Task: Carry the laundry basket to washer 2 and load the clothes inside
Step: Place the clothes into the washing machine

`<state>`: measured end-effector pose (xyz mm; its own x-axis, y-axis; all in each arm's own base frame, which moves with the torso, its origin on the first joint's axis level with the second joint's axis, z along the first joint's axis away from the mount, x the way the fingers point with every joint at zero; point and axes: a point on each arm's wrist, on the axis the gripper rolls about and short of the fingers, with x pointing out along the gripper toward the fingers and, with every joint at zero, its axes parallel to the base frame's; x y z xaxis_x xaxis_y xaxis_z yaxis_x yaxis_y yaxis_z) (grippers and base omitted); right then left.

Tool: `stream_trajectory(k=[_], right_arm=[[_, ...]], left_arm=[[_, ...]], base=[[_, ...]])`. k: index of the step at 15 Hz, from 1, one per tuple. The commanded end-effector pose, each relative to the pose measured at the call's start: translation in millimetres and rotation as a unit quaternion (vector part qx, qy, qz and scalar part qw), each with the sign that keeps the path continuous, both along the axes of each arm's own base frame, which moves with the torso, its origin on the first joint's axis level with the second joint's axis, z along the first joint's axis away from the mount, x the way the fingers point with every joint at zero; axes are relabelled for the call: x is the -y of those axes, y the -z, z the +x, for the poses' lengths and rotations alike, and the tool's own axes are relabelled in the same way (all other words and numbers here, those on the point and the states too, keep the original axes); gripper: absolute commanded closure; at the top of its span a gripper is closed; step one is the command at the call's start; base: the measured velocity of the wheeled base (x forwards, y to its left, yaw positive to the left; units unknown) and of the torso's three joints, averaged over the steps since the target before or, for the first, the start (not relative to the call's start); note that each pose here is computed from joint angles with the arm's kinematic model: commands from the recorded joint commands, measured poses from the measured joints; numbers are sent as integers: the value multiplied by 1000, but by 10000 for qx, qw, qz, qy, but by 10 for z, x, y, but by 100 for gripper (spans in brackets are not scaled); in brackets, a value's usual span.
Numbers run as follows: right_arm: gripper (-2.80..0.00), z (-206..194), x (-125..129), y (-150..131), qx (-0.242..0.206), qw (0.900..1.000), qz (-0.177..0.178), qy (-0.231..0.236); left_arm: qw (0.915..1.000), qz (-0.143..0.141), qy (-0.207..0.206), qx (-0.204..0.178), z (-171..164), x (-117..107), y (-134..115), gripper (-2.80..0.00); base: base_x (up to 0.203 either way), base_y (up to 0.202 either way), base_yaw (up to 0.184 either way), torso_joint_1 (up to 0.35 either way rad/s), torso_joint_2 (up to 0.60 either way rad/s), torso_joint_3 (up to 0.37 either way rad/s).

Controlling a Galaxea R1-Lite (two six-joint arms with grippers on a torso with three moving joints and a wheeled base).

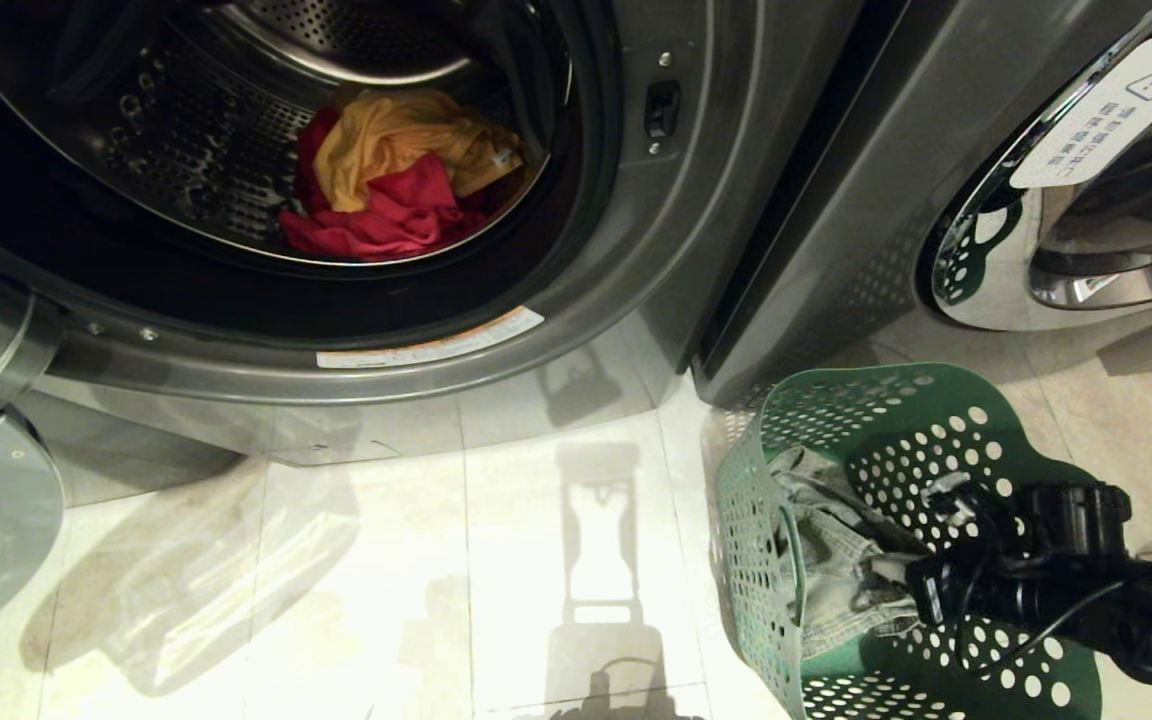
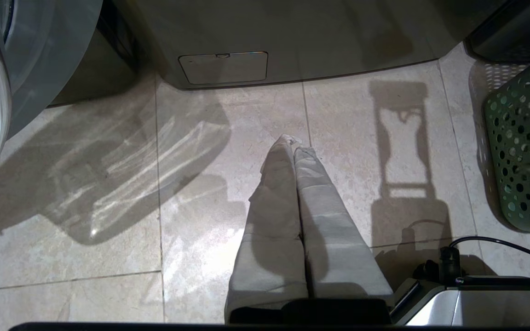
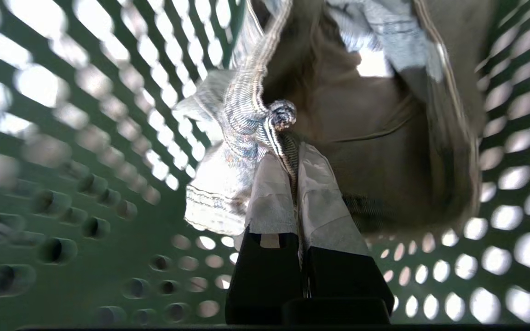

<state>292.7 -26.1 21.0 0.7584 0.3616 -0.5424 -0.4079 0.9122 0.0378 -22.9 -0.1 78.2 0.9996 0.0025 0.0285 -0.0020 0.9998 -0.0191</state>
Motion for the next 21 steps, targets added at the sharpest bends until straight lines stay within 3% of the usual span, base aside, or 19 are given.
stream_trajectory(k=[1,5,9,14,21], right_arm=[[0,-121,-27,-391,567,9984,15,19],[0,-481,-95,-823,1005,9942,345,182],[0,-1000,-184,-1042,1270,9907,455,171],[0,-1450,-218,-1310,1916,9779,665,504],[0,-1634,-222,-1413,2107,9716,714,802]], left_arm=[[10000,-4,-3,-51,8,0,29,0],[10000,-4,0,-54,9,0,29,0],[10000,-4,5,-51,8,0,29,0],[10000,-4,-3,-57,9,0,29,0],[10000,-4,-3,-57,9,0,29,0]], base=[[0,0,0,0,0,0],[0,0,0,0,0,0],[0,0,0,0,0,0],[0,0,0,0,0,0],[0,0,0,0,0,0]])
